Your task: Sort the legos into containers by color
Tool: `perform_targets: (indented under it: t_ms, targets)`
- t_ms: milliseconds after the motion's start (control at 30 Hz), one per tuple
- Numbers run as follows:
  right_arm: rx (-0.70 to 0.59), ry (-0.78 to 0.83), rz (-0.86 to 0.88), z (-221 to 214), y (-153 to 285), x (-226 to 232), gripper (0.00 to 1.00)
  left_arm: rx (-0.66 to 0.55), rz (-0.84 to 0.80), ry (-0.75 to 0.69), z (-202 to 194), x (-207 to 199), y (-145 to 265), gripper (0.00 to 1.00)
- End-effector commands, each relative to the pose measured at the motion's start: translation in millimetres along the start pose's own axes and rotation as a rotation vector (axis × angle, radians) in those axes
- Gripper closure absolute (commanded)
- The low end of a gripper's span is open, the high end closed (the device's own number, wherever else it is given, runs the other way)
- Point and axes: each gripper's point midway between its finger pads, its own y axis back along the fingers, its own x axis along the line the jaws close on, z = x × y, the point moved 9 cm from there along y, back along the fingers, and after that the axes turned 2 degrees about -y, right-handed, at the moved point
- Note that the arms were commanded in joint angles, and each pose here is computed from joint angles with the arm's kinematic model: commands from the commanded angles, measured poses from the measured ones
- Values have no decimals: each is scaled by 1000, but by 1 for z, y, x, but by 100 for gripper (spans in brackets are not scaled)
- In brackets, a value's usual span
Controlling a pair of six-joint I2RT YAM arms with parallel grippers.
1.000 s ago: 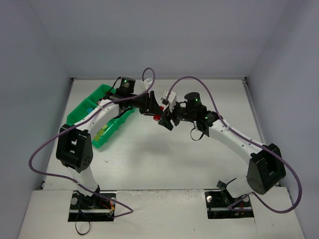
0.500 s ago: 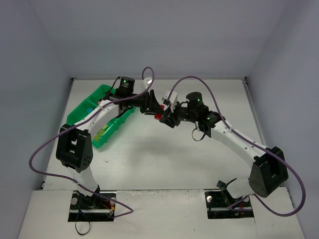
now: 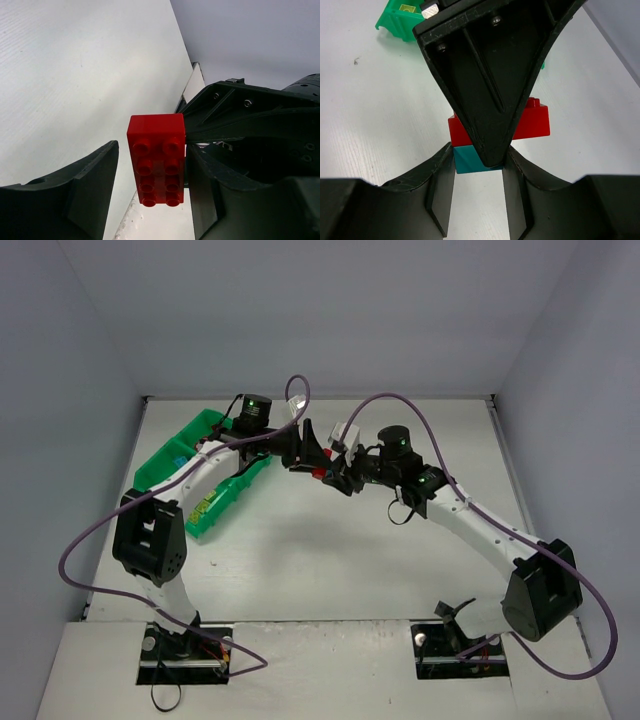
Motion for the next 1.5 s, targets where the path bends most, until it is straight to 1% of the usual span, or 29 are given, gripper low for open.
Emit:
perform_targets:
  t_ms: [0, 200, 500, 600, 733, 1167, 1267, 1300, 1367, 1400, 1467]
  targets:
    - [-97, 58, 9, 20, 10, 2, 100, -102, -12, -107, 16, -26, 13, 50]
    - [-94, 53, 21, 18, 10, 4, 100, -165, 9, -128, 21, -30, 17, 51]
    - [-89, 42, 32, 15, 9, 5, 100, -221, 3, -131, 25, -35, 18, 52]
    - [-90, 44, 28, 16, 9, 5, 100, -217, 0, -125, 25, -34, 18, 52]
    - [-92, 49, 19, 18, 10, 4, 100, -202, -4, -119, 22, -32, 17, 55]
    - [-82, 55, 7, 19, 4, -2, 100, -117, 7, -90, 9, -22, 15, 55]
    - [-79, 55, 7, 18, 3, -2, 100, -107, 9, -100, 9, -21, 17, 61]
    - [-73, 51, 5, 15, 3, -2, 100, -109, 14, -108, 9, -20, 19, 69]
    - [-65, 46, 3, 12, 3, -2, 100, -110, 22, -109, 12, -20, 22, 76]
    - [-55, 42, 2, 8, 2, -1, 100, -112, 19, -111, 13, -19, 25, 85]
    - [-45, 36, -9, 4, 3, -2, 100, -114, 16, -113, 16, -19, 29, 89]
